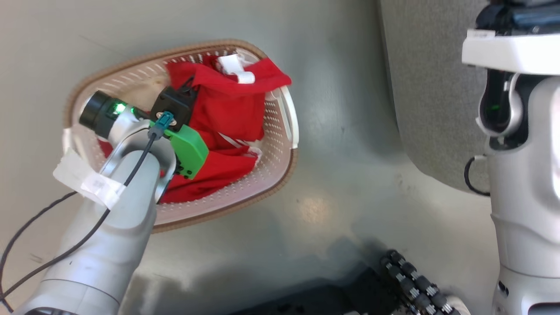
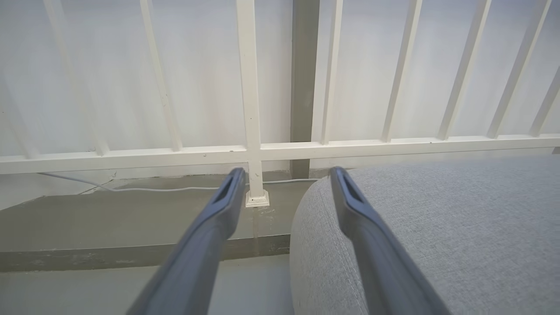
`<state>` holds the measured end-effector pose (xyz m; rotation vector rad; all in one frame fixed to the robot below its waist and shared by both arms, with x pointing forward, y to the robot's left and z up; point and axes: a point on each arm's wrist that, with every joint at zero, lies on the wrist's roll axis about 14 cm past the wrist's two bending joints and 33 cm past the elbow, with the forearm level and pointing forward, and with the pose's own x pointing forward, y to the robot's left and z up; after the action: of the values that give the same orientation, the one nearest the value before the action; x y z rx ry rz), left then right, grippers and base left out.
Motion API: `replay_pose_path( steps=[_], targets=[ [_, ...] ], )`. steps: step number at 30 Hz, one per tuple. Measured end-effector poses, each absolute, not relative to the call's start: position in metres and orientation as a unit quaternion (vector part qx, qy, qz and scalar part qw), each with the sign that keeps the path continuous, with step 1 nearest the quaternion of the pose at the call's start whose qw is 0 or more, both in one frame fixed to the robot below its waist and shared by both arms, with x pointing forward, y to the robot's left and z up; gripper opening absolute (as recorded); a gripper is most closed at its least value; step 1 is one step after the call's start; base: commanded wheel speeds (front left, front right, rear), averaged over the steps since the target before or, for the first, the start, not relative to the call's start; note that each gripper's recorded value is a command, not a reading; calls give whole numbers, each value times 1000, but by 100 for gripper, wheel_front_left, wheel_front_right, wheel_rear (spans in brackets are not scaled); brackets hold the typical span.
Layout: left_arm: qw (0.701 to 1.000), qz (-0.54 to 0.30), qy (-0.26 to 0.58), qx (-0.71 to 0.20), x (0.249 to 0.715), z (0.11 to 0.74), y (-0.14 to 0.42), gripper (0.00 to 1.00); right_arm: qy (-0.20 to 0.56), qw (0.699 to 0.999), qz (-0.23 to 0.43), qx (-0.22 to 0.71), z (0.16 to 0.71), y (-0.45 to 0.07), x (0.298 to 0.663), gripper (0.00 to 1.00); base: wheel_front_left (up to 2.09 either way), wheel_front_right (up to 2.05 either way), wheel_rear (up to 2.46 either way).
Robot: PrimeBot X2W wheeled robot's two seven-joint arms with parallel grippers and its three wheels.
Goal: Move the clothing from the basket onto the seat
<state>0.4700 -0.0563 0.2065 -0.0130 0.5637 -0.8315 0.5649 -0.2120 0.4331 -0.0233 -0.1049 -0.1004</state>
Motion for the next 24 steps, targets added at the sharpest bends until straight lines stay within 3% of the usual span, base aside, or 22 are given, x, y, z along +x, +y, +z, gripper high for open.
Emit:
replay_pose_path(
  steps=[9, 24],
  targets=[
    [909, -371, 189, -20, 504, 287, -48, 0, -52, 998, -36, -4, 451, -201, 551, 100, 0, 0, 0],
    [934, -350, 71, -10, 525, 408, -33, 0, -57, 998, -11, 19, 481, -181, 524, 100, 0, 0, 0]
  ],
)
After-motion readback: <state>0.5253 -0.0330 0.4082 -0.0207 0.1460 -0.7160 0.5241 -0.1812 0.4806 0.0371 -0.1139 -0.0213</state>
